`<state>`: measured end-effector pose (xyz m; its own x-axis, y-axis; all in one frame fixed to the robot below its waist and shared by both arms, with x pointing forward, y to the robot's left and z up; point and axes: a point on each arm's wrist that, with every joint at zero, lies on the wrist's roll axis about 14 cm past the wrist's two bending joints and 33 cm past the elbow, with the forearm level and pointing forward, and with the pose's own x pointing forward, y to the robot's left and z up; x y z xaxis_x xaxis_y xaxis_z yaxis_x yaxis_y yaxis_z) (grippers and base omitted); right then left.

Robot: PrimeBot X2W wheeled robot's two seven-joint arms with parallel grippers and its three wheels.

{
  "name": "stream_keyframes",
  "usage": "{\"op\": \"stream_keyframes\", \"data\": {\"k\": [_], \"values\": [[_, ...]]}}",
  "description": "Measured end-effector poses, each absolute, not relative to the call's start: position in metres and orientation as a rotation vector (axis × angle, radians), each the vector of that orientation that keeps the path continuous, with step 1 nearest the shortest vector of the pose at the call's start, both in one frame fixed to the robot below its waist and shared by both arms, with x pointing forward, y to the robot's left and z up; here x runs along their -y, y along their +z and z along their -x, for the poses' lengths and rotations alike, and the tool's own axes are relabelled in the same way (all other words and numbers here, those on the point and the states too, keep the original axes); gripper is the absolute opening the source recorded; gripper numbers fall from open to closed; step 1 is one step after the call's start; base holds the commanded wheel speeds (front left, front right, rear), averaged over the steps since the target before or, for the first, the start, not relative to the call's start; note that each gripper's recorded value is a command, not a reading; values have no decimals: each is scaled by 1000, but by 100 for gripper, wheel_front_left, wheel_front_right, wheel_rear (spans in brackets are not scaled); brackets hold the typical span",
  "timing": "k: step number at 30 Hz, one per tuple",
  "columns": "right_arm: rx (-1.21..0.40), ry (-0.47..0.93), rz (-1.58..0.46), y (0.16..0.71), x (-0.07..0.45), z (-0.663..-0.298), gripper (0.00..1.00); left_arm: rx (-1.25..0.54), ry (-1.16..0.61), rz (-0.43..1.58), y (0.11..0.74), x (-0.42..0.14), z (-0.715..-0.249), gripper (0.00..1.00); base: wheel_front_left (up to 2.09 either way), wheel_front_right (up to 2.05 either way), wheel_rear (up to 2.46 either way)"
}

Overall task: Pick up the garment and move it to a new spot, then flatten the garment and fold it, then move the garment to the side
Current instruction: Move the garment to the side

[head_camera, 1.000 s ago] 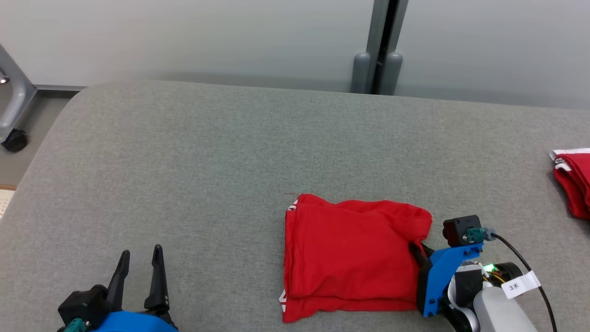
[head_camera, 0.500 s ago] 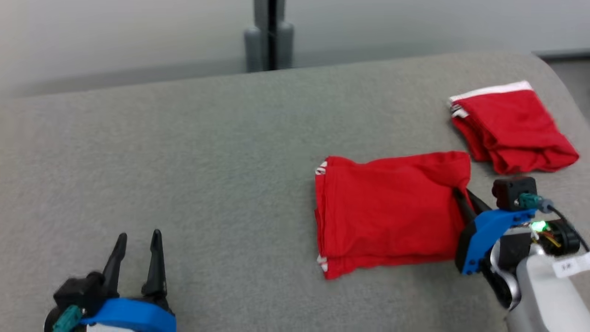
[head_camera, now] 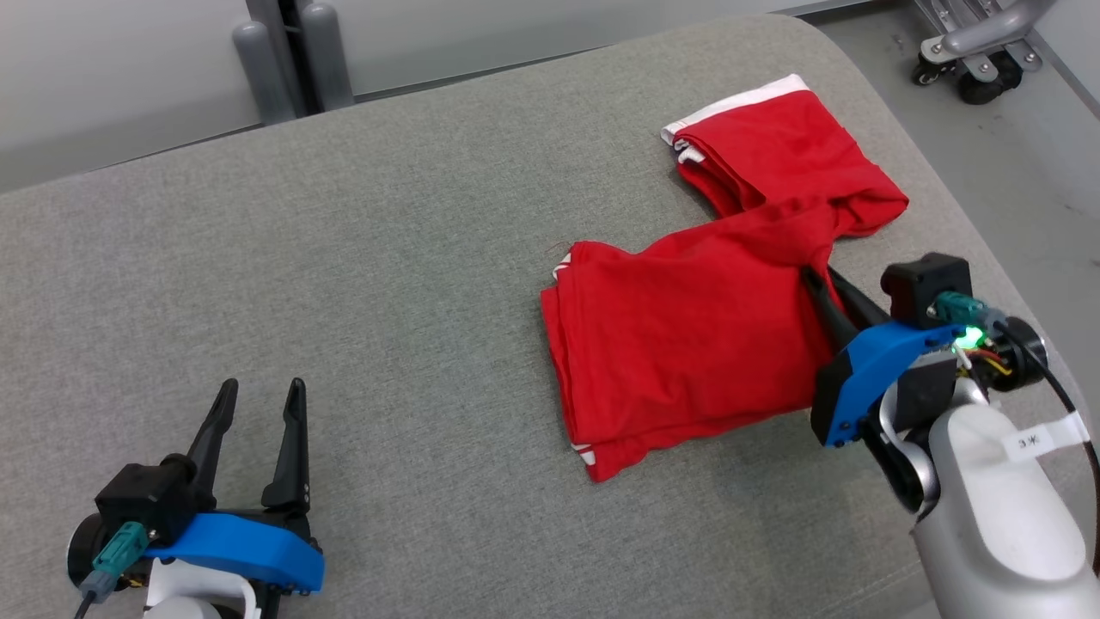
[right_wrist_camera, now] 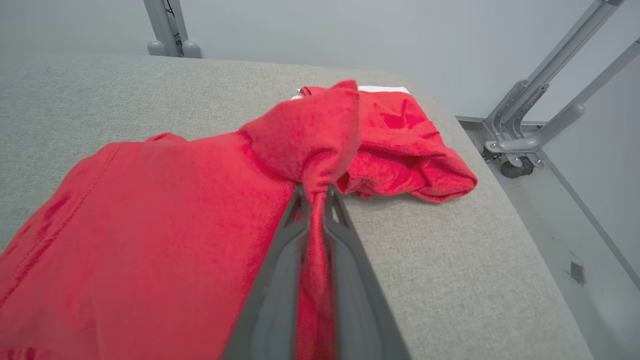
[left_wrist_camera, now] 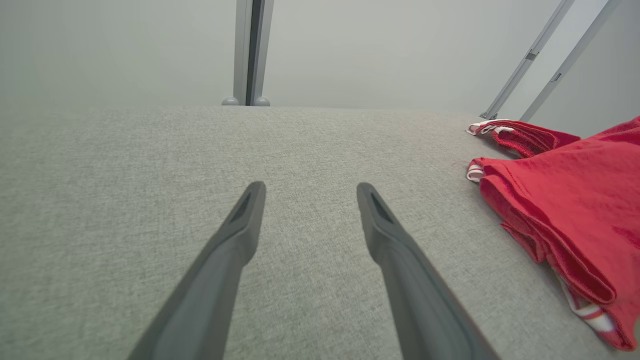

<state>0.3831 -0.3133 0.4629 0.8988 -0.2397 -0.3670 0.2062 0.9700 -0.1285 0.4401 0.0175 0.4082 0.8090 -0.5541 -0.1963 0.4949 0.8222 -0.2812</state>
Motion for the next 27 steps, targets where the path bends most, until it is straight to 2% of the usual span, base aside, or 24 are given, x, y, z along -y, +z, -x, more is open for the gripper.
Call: {"op": "stream_keyframes", "data": {"k": [6,14,24,25,26,27], "values": [[-361,-202,171,487,325,-415,0,-271,-532,213,412,-31,-439,100,0,0,0],[-321,-232,356,529,367,-455,0,-269,-433,213,409,-65,-435,100,0,0,0],[-386,-306,505,530,418,-479,0,-297,-340,209,394,-97,-431,100,0,0,0],[-399,-318,504,526,422,-479,33,-298,-334,208,393,-100,-431,100,0,0,0],[-406,-330,506,524,426,-480,93,-298,-328,208,392,-102,-432,100,0,0,0],[-397,-340,512,524,429,-480,100,-302,-322,207,391,-104,-431,100,0,0,0]]}}
